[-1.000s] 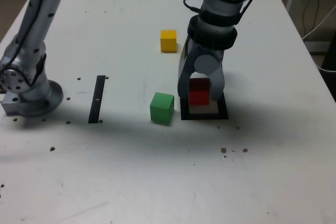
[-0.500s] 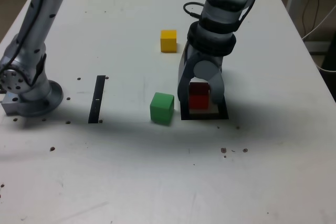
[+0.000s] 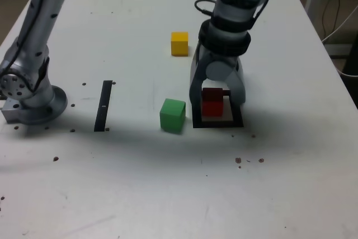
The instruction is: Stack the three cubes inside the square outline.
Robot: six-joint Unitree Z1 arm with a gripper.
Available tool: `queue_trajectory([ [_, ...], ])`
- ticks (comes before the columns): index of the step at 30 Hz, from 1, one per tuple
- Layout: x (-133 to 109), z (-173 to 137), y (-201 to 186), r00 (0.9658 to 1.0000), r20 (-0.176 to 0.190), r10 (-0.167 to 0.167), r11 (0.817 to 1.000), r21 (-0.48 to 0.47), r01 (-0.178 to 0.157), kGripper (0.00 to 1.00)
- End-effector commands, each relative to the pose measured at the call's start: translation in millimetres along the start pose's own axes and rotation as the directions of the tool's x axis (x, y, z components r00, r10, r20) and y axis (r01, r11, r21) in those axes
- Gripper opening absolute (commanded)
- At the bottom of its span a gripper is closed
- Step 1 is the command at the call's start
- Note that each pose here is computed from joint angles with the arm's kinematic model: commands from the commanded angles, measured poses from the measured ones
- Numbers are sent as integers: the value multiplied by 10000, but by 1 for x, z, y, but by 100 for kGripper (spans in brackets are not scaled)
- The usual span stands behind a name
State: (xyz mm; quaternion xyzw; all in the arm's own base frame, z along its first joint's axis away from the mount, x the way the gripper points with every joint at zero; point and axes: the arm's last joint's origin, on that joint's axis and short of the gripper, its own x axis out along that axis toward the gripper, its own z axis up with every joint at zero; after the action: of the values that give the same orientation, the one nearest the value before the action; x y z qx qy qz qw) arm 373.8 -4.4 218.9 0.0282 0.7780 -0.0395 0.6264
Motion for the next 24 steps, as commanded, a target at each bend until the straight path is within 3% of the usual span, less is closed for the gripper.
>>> queue_trajectory([
  [1,-11,-9,0,9998,113,136,9999,-41,-136,99],
  [14,-52,-50,12,9957,512,767,9956,-571,-737,99],
  [19,-52,-53,16,9956,473,808,9947,-669,-776,99],
  [24,-48,-60,29,9965,205,804,9926,-929,-782,99],
])
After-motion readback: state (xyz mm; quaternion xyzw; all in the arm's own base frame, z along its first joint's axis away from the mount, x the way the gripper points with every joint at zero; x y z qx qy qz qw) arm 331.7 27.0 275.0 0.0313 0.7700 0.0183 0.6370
